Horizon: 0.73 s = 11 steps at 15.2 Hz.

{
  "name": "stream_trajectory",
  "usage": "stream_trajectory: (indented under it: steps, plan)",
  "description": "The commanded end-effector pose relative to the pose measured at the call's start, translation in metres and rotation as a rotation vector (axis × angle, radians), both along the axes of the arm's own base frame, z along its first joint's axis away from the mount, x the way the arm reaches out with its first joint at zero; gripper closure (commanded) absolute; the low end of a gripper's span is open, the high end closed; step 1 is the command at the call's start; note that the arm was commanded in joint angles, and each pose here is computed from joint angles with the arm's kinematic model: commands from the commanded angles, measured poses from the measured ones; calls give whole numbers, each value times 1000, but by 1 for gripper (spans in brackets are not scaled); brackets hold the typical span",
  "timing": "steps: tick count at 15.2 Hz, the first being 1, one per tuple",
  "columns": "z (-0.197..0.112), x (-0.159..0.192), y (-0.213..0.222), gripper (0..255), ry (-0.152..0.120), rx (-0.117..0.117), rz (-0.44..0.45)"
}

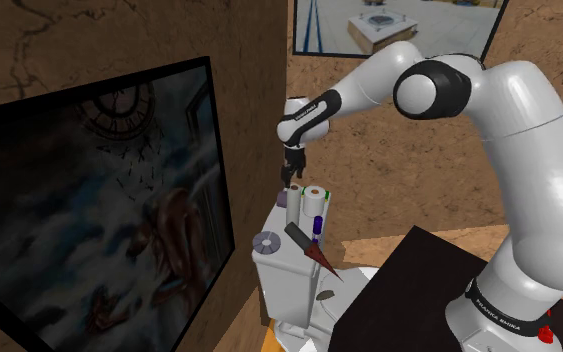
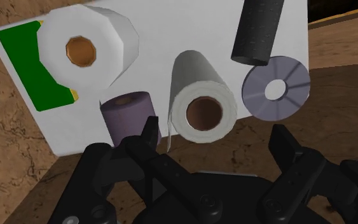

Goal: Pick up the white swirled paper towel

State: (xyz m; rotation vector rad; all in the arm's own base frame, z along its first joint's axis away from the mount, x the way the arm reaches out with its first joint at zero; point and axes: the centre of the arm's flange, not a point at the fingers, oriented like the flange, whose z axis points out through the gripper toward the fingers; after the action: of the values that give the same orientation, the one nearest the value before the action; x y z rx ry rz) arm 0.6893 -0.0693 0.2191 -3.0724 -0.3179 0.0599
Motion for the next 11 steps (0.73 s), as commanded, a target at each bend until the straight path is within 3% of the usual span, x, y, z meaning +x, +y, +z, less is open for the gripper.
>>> stream_trajectory:
  steps: [1,10,11]
  plan:
    - [-16,16,-2,0,2,-1,2]
    - [-56,16,-2,0,2,-1,2]
    - [-57,16,-3,255,2,-1,2]
